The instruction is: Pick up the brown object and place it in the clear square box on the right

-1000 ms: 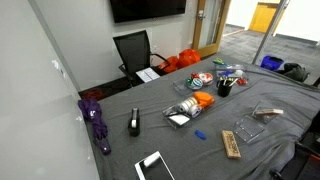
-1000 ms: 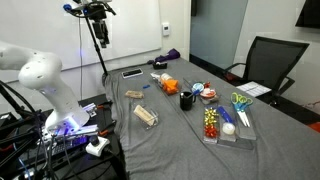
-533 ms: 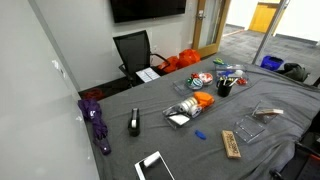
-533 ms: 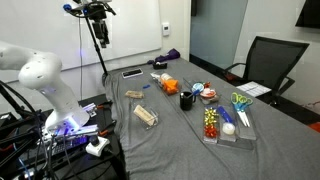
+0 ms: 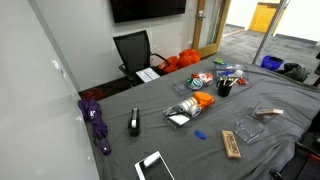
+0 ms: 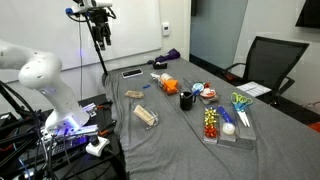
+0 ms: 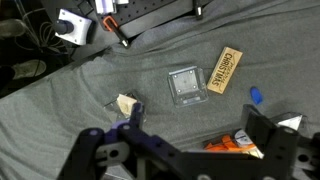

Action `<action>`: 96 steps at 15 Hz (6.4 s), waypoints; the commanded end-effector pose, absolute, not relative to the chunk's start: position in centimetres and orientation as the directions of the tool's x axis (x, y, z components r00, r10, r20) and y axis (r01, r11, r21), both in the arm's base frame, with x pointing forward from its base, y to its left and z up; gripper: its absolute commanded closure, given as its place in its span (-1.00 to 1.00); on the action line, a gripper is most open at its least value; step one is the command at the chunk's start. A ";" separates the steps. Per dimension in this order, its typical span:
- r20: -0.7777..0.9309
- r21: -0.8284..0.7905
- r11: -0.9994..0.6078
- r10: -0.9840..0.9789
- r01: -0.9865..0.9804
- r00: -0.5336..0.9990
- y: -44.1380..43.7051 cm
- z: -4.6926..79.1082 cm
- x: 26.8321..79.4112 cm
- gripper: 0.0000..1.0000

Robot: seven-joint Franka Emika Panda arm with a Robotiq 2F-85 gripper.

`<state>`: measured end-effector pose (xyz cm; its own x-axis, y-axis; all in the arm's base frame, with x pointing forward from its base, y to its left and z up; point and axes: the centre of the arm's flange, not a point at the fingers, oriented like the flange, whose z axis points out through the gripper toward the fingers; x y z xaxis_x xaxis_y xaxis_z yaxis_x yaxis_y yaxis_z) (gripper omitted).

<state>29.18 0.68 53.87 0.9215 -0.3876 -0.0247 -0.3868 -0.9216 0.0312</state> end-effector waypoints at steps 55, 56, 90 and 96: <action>-0.205 0.000 -0.809 -0.575 -0.588 0.792 12.5 17.9 37.3 -1.00; -0.206 0.000 -0.808 -0.577 -0.589 0.790 12.6 17.4 37.6 -1.00; -0.190 0.006 -0.807 -0.581 -0.591 0.791 14.9 13.8 38.9 0.36; -0.175 -0.026 -0.806 -0.579 -0.592 0.796 14.9 17.0 38.4 0.36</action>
<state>39.75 15.02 14.44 0.7988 -0.5742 -0.1792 -0.5865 -0.8097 -0.0196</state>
